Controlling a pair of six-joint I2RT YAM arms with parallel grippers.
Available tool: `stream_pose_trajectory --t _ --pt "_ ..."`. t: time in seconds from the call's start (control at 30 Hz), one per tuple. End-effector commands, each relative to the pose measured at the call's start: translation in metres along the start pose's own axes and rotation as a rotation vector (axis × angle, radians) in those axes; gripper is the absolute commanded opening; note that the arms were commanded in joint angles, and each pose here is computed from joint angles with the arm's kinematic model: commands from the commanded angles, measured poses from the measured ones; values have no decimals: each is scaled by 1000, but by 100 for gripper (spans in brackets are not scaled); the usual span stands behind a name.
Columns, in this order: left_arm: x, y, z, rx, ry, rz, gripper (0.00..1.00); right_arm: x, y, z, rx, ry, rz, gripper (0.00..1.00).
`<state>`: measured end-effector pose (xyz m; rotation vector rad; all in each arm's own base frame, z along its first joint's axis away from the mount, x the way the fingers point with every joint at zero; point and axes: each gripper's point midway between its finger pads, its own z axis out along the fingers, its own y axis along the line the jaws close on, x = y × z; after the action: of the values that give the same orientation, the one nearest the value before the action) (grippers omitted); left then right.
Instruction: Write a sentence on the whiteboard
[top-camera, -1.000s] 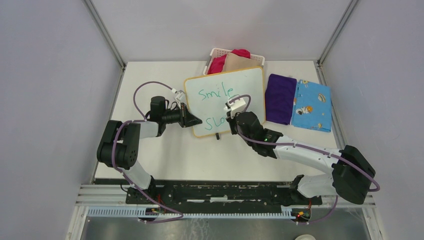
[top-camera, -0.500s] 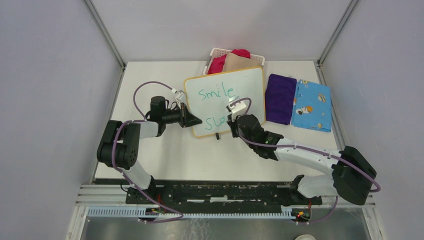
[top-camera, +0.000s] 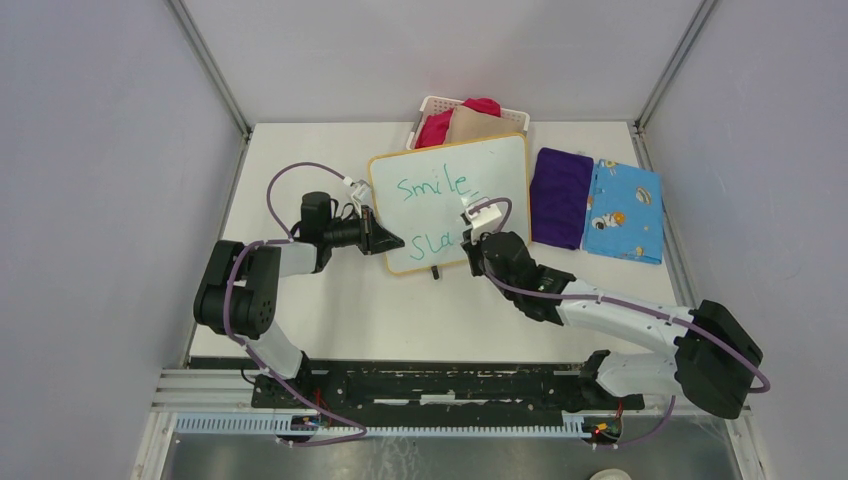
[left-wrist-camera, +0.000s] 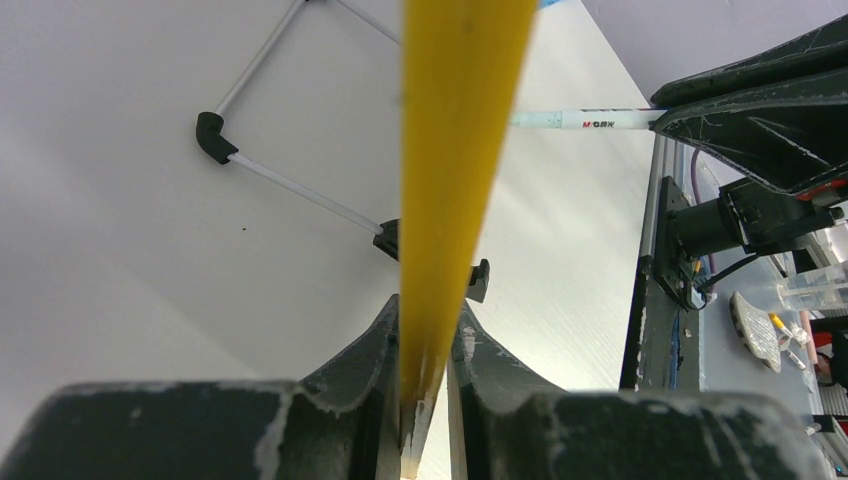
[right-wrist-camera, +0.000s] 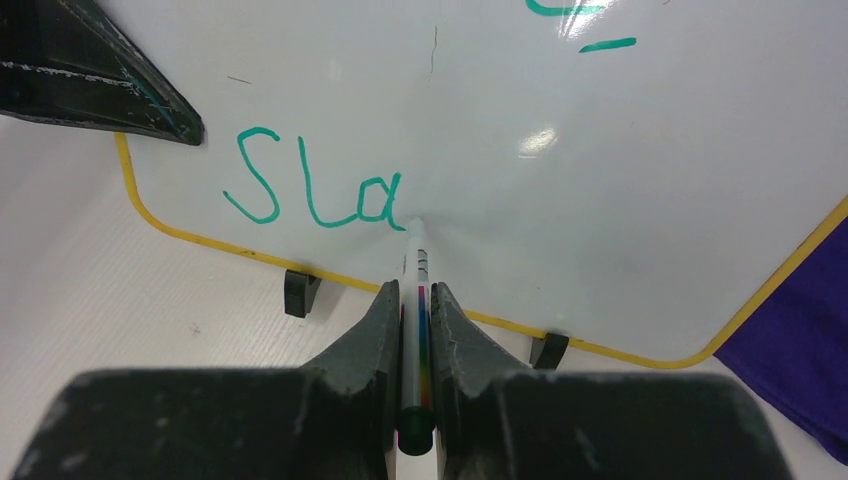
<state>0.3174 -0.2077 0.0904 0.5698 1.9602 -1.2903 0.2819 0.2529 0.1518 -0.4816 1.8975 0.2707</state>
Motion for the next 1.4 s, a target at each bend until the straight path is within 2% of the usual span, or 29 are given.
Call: stream_pose_trajectory --t 0.0,0.37,1.07,1.37 --pt "29 16 2 -97 78 -62 2 -35 -4 -3 20 -84 22 0" --pt "28 16 2 -96 78 -60 2 -48 1 6 14 -93 19 0" --pt "28 16 2 -97 79 -60 2 -3 -10 4 37 -8 5 0" --pt "29 16 3 -95 82 -62 2 -2 -16 -3 54 -12 8 0"
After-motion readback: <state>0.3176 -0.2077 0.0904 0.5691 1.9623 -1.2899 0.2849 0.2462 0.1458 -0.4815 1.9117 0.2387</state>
